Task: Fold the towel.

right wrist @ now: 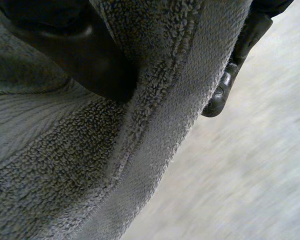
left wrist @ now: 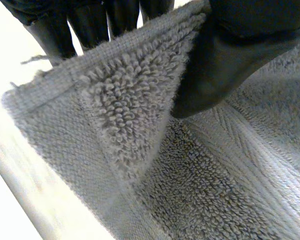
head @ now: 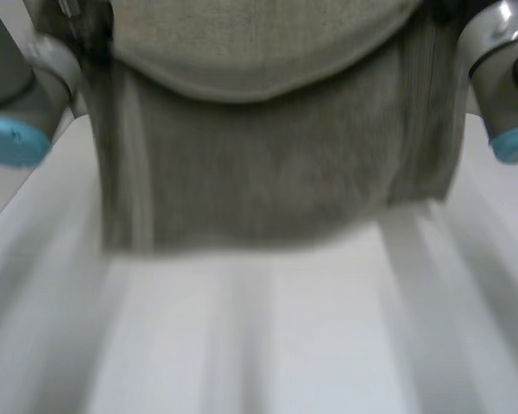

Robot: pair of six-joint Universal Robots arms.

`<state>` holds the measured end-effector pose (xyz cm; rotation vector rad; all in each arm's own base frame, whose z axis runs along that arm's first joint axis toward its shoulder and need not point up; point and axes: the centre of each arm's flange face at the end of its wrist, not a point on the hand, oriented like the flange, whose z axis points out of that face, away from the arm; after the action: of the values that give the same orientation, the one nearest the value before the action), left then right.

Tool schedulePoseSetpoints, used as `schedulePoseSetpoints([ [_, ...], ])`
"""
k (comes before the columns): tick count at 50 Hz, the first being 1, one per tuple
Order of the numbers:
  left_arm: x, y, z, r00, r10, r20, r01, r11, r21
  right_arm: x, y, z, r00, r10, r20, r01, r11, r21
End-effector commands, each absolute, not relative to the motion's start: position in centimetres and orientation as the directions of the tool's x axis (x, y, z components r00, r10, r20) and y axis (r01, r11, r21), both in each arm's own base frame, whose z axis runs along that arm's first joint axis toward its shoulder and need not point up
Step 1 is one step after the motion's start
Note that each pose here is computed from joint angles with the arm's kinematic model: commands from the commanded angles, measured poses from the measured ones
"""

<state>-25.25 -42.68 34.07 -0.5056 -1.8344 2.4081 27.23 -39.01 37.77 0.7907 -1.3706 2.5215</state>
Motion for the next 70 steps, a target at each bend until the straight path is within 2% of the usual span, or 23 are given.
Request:
schedulePoseSetpoints([
  [1,-25.2,-39.5,44.1,-0.96,0.199,-0.2,0.039,-0.609,-0.792,26.9,-38.6,40.4,-0.885,-0.087,0.458,-0.297,-0.65,-0.699],
  [7,-25.5,-39.9,41.3,-0.952,0.22,-0.211,0.059,-0.547,-0.835,26.8,-39.4,37.5,-0.871,-0.124,0.476,-0.318,-0.596,-0.737],
  [9,-25.7,-40.4,37.1,-0.944,0.246,-0.219,0.092,-0.441,-0.893,27.0,-39.6,34.9,-0.853,-0.173,0.493,-0.331,-0.552,-0.765],
  [10,-25.7,-40.4,37.1,-0.944,0.246,-0.219,0.092,-0.44,-0.893,27.0,-39.6,34.9,-0.852,-0.173,0.493,-0.331,-0.551,-0.766],
  [12,-25.3,-40.7,31.9,-0.937,0.27,-0.221,0.134,-0.308,-0.942,27.3,-39.6,31.8,-0.823,-0.248,0.511,-0.34,-0.504,-0.794],
  [13,-25.3,-40.7,31.9,-0.937,0.27,-0.221,0.134,-0.307,-0.942,27.3,-39.6,31.8,-0.823,-0.249,0.511,-0.34,-0.504,-0.794],
  [14,-25.1,-40.7,29.4,-0.933,0.284,-0.223,0.151,-0.252,-0.956,27.6,-39.4,29.9,-0.799,-0.301,0.52,-0.347,-0.475,-0.809],
  [15,-25.1,-40.7,29.4,-0.933,0.284,-0.223,0.152,-0.252,-0.956,27.8,-39.2,28.0,-0.772,-0.355,0.526,-0.352,-0.45,-0.821],
  [16,-24.9,-40.5,27.1,-0.928,0.301,-0.222,0.164,-0.206,-0.965,27.8,-39.2,27.9,-0.772,-0.356,0.526,-0.352,-0.45,-0.821],
  [17,-24.6,-40.3,24.7,-0.924,0.312,-0.221,0.178,-0.16,-0.971,27.8,-39.0,25.9,-0.746,-0.409,0.526,-0.357,-0.422,-0.833],
  [18,-24.6,-40.3,24.7,-0.924,0.313,-0.221,0.179,-0.159,-0.971,27.8,-39.0,25.9,-0.745,-0.409,0.526,-0.357,-0.421,-0.833],
  [20,-23.6,-39.9,20.5,-0.921,0.323,-0.216,0.199,-0.085,-0.976,27.0,-39.2,22.3,-0.709,-0.479,0.517,-0.382,-0.355,-0.853],
  [25,-23.1,-38.1,16.9,-0.903,0.354,-0.241,0.251,-0.02,-0.968,25.3,-38.5,19.4,-0.67,-0.523,0.527,-0.46,-0.265,-0.847],
  [29,-22.0,-37.1,16.1,-0.888,0.349,-0.3,0.321,0.002,-0.947,23.9,-37.8,20.1,-0.66,-0.517,0.545,-0.501,-0.238,-0.832],
  [31,-20.2,-36.2,17.6,-0.877,0.31,-0.367,0.38,-0.02,-0.925,22.8,-36.1,22.5,-0.666,-0.512,0.543,-0.51,-0.218,-0.832],
  [35,-18.9,-35.1,19.2,-0.874,0.275,-0.401,0.407,-0.038,-0.912,21.2,-34.5,25.0,-0.685,-0.5,0.53,-0.511,-0.188,-0.839],
  [37,-18.3,-34.6,20.5,-0.876,0.255,-0.408,0.408,-0.058,-0.911,20.3,-33.8,26.7,-0.704,-0.48,0.522,-0.505,-0.178,-0.845],
  [39,-17.4,-33.3,23.8,-0.882,0.223,-0.415,0.395,-0.132,-0.909,18.4,-32.4,30.4,-0.748,-0.44,0.496,-0.465,-0.185,-0.866],
  [44,-15.8,-32.4,25.1,-0.876,0.231,-0.423,0.391,-0.172,-0.904,17.1,-31.9,32.0,-0.765,-0.471,0.44,-0.399,-0.191,-0.897],
  [48,-16.2,-32.2,25.0,-0.863,0.276,-0.422,0.384,-0.183,-0.905,17.2,-32.1,31.4,-0.757,-0.506,0.414,-0.381,-0.174,-0.908],
  [53,-16.7,-32.7,23.9,-0.855,0.311,-0.415,0.379,-0.171,-0.91,17.3,-33.8,28.4,-0.766,-0.525,0.371,-0.386,-0.086,-0.918],
  [58,-20.1,-34.6,21.3,-0.819,0.405,-0.407,0.377,-0.155,-0.913,18.4,-35.9,26.0,-0.788,-0.493,0.369,-0.41,-0.027,-0.912],
  [70,-21.0,-40.7,19.9,-0.826,0.38,-0.417,0.38,-0.171,-0.909,19.0,-40.0,22.2,-0.812,-0.443,0.379,-0.427,0.007,-0.904],
])
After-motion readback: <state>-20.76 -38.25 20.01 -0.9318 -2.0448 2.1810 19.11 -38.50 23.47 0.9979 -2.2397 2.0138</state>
